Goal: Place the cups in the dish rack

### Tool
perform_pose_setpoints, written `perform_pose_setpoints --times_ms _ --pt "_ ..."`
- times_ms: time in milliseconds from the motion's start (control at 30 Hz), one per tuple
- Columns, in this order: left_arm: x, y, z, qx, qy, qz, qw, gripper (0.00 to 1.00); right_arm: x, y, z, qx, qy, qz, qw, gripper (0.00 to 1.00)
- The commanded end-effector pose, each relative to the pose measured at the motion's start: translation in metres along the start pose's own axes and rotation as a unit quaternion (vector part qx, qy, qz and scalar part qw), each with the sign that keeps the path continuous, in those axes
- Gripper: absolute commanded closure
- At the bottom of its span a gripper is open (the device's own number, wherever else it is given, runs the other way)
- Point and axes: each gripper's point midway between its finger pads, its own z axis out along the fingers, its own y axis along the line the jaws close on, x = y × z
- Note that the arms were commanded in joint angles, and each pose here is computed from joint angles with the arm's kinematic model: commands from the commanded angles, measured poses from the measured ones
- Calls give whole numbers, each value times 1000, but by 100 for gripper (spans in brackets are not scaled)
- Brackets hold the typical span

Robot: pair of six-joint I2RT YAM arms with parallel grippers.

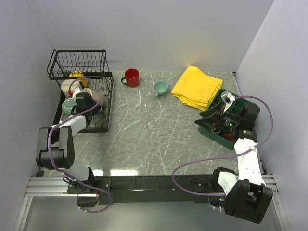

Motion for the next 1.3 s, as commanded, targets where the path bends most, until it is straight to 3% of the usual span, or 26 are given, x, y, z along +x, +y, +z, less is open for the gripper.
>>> perform_pose_setpoints --times_ms 0,133,367,533,633,1033,1267 --pt "-66 -51 2 55 -105 8 993 96 -12 1 -2 -5 -8 -25 1000 22" --pt "-65 -53 8 43 -103 21 993 90 -12 -1 -2 -3 -8 -23 1000 22" --pt "-52 -54 20 26 -87 37 995 67 -12 -2 -3 -2 -8 -22 1000 22" --pt "-48 -54 26 20 -77 48 996 61 -13 -3 -5 1 -10 -21 1000 22" --pt "-49 -55 25 19 -78 52 995 52 -13 -3 -5 1 -10 -21 1000 22" --pt "-61 -63 -6 42 -93 69 992 35 -14 -4 -6 2 -11 -22 1000 22" --pt "-61 -69 -14 57 -83 69 993 34 -14 -4 -7 4 -12 -22 1000 22"
